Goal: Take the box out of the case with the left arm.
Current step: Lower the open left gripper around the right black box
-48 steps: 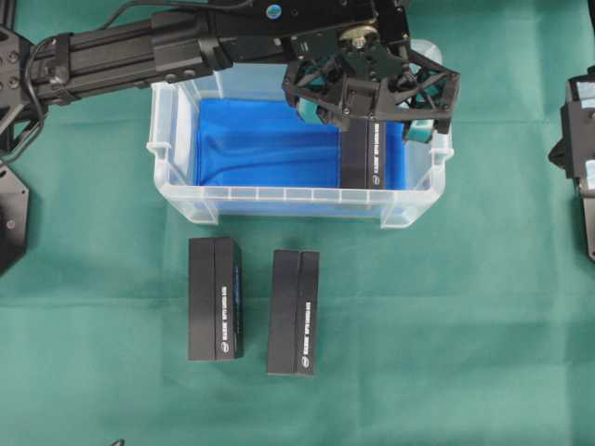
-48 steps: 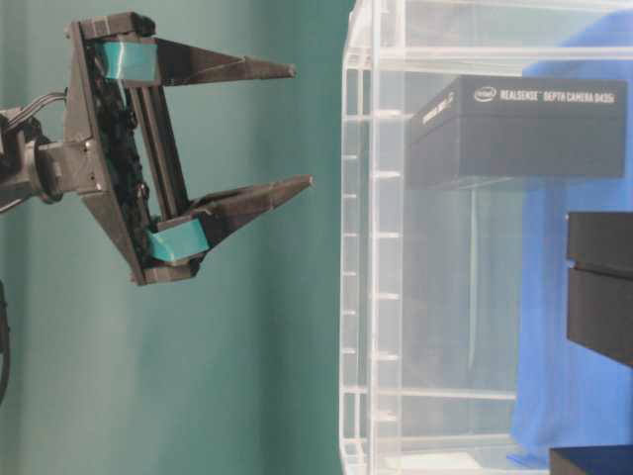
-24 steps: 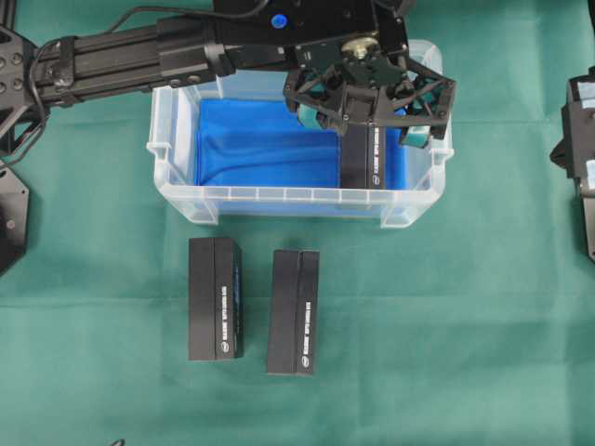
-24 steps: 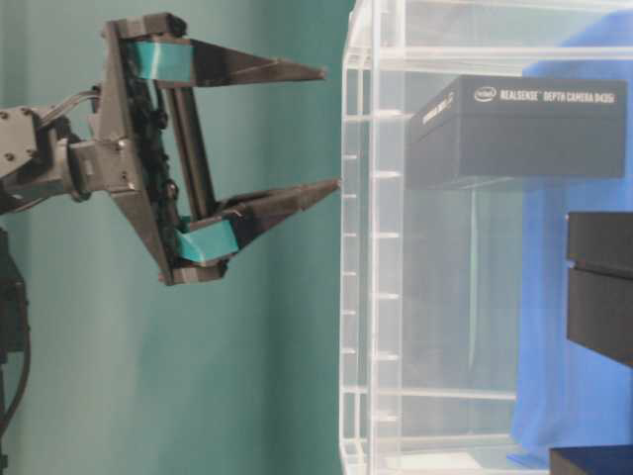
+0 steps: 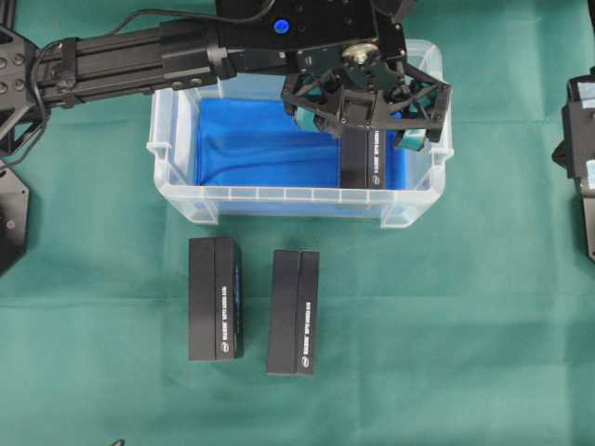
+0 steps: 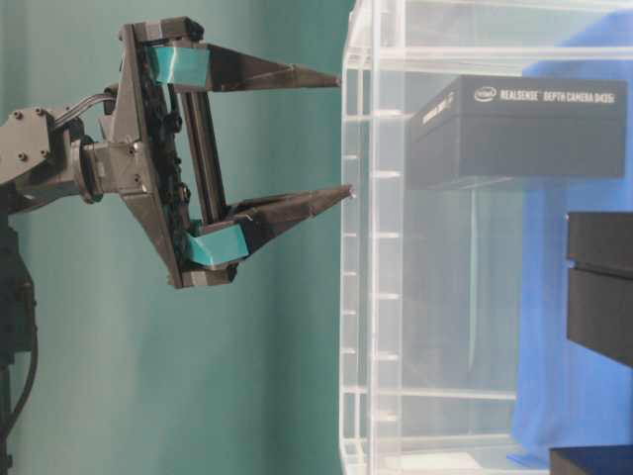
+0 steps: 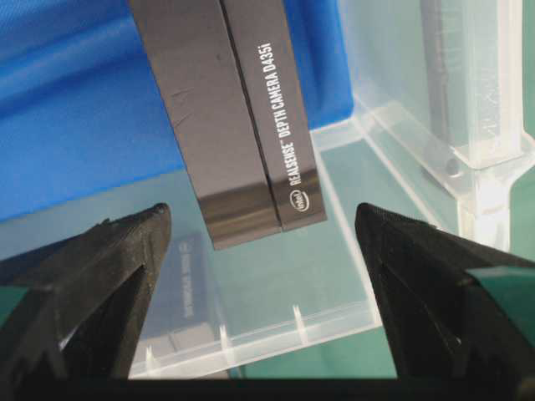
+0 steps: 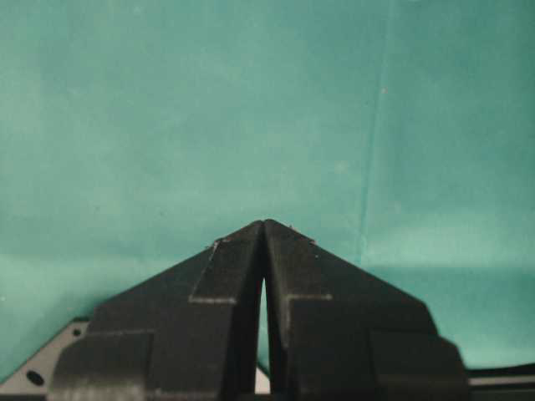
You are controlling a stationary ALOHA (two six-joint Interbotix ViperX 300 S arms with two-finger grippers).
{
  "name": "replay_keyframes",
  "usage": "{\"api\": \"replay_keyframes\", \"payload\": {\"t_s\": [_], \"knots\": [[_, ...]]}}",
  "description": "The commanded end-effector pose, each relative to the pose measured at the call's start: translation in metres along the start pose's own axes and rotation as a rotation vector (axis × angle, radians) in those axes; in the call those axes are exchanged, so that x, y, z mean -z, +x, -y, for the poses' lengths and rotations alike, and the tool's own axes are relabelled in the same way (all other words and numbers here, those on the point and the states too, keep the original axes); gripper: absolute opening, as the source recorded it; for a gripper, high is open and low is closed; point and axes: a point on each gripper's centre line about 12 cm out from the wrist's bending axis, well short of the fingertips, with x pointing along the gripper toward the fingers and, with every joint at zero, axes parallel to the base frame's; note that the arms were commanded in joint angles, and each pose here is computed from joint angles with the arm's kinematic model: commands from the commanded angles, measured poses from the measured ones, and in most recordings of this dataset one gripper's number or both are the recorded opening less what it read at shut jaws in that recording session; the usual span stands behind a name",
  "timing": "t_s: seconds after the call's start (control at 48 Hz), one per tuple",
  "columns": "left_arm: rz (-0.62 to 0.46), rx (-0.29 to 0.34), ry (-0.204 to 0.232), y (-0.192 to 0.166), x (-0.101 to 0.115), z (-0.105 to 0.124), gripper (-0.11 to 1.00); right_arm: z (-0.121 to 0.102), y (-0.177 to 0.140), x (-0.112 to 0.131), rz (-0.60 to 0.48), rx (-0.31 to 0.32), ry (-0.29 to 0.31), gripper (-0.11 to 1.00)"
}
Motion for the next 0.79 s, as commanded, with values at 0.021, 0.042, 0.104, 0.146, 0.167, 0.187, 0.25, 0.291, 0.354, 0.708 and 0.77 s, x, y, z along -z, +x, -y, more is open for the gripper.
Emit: {"api": "replay_keyframes", "payload": {"t_s": [0.021, 0.042, 0.104, 0.146, 0.167, 0.187, 0.25, 0.291, 0.354, 0.708, 0.77], "knots": [[0.024, 0.048, -0.015, -0.0268, -0.001, -0.0009, 0.89, 0.0009, -0.0022, -0.0024, 0.009, 0.003, 0.0, 0.03], [0.024, 0.048, -0.021, -0.0268, -0.001, -0.0009, 0.89, 0.0009, -0.0022, -0.0024, 0.009, 0.003, 0.0, 0.03], [0.023, 0.047, -0.032, -0.0263, -0.0009, -0.0011, 0.89, 0.001, -0.0025, -0.0022, 0.011, 0.003, 0.0, 0.03], [0.023, 0.047, -0.033, -0.0263, -0.0009, -0.0011, 0.89, 0.001, -0.003, -0.0026, 0.012, 0.003, 0.0, 0.03], [0.024, 0.047, -0.036, -0.0263, -0.0024, -0.0017, 0.89, 0.0009, -0.0022, -0.0024, 0.009, 0.003, 0.0, 0.03], [0.024, 0.045, -0.038, -0.0263, -0.0023, -0.0019, 0.89, 0.001, -0.0026, -0.0027, 0.011, 0.003, 0.0, 0.03], [0.024, 0.045, -0.038, -0.0263, -0.0023, -0.0019, 0.89, 0.0009, -0.0022, -0.0026, 0.011, 0.003, 0.0, 0.03], [0.024, 0.045, -0.038, -0.0255, -0.0024, -0.0016, 0.89, 0.0009, -0.0022, -0.0024, 0.009, 0.003, 0.0, 0.03], [0.024, 0.047, -0.038, -0.0263, -0.0024, -0.0017, 0.89, 0.001, -0.003, -0.0026, 0.012, 0.003, 0.0, 0.03], [0.033, 0.04, -0.054, -0.0217, -0.0075, -0.0028, 0.89, 0.001, -0.0025, -0.0024, 0.012, 0.003, 0.0, 0.03], [0.043, 0.043, -0.056, -0.0204, -0.0093, -0.0029, 0.89, 0.0009, -0.0022, -0.0024, 0.009, 0.003, 0.0, 0.03]]}}
